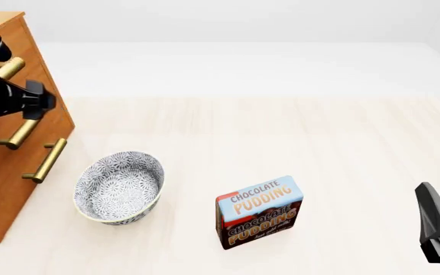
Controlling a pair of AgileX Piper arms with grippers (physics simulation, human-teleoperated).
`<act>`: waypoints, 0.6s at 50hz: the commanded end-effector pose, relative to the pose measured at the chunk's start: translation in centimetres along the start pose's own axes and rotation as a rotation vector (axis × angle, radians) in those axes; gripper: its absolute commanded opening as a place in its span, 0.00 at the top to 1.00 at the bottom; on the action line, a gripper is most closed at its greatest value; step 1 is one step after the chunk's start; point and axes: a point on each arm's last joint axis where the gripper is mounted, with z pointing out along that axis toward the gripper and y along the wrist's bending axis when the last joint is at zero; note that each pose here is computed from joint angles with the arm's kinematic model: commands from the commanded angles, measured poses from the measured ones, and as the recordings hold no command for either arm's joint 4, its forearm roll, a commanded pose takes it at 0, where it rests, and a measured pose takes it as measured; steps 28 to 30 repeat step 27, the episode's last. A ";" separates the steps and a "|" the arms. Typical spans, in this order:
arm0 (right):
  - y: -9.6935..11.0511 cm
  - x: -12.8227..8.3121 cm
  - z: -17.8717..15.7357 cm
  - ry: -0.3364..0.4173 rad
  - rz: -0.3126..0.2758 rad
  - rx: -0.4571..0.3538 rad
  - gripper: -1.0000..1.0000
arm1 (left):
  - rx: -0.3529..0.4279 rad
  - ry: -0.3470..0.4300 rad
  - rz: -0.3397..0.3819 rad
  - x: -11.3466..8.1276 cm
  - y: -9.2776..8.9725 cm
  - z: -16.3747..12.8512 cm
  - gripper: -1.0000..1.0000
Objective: Put the butter at the back in the top drawer of the cabinet and close it.
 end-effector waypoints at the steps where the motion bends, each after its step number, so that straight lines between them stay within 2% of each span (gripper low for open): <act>1: 0.0 0.0 0.0 0.000 0.000 0.000 0.00 | 0.041 -0.049 0.029 -0.7 -1.2 -3.4 0.00; 14: 0.0 0.0 0.0 0.000 0.000 0.000 0.00 | 0.098 -0.096 0.038 -1.3 -2.2 -8.2 0.00; 20: 0.0 0.0 0.0 0.000 0.000 0.000 0.00 | 0.118 -0.086 0.028 -0.9 -2.6 -8.7 0.00; 30: 0.0 0.0 0.0 0.000 0.000 0.000 0.00 | 0.120 -0.114 0.029 -0.8 -2.5 -10.1 0.00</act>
